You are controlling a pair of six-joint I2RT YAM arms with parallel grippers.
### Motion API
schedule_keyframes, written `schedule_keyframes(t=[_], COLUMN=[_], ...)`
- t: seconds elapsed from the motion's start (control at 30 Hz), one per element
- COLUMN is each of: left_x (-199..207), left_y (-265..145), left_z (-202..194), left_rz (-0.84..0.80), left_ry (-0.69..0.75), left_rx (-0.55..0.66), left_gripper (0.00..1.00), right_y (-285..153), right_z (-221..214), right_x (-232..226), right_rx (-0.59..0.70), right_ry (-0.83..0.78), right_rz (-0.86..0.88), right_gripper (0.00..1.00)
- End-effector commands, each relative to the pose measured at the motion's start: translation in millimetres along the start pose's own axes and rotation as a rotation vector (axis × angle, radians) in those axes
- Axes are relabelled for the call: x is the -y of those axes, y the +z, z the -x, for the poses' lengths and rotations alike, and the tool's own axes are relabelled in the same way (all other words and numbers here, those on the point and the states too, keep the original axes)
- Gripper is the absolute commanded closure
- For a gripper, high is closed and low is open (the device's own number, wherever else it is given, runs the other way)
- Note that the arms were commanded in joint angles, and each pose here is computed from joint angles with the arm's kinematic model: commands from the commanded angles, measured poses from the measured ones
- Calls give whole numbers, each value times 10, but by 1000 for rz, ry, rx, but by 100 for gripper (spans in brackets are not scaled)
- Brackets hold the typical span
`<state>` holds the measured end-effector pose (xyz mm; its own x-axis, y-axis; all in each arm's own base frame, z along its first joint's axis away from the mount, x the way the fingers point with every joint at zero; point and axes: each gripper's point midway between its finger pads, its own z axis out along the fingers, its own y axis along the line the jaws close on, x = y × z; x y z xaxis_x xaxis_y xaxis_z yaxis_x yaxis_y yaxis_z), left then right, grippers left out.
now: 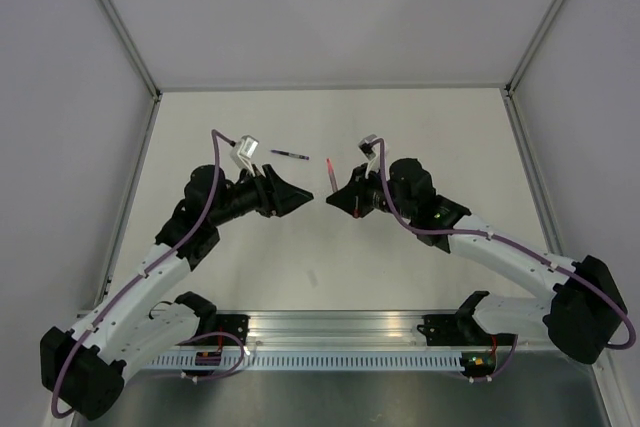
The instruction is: Insert the pens into the pen caps
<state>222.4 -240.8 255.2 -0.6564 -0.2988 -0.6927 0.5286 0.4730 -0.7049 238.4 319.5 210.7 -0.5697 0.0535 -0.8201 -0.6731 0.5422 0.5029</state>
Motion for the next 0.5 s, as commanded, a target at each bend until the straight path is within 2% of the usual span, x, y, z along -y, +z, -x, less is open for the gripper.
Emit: schedule_keyframes(t=[0.0,0.1,0.17,0.2,0.23,0.3,0.4,0.43,0.47], left_x=[-203,-419,-657,-769,-813,-931,-956,-951,-872], left_y=[-85,-130,-146,-152,-135,-150,-173,-180,-119], left_z=[-61,-346,-509,-804,-896,-1094,-1263,-1312,-1411], left_rz=[170,231,347,378,407,495,607,635,603], left_ry=[-84,-55,-108,-134,-200,-243,-294,-350,-366], left_rx=[-38,-123,-107,-158,-152,-160,-166,-172,-223], left_gripper=[28,30,30,30,31,33,39,41,42], right_y=[-260,-409,-477,-502,-521,-572,-605,-611,-623], right_z=[154,80,7,3,-44,-113,-102,-108,-99], right_x=[396,488,518,535,578,601,563,559,574], right_rx=[47,53,55,60,54,42,57,58,63], right_ry=[7,-5,-13,-22,-23,-22,-24,-28,-29], right_rz=[-182,-203,-208,-214,-230,-240,-223,-221,-230], right_gripper=[100,100,100,100,100,100,100,100,100])
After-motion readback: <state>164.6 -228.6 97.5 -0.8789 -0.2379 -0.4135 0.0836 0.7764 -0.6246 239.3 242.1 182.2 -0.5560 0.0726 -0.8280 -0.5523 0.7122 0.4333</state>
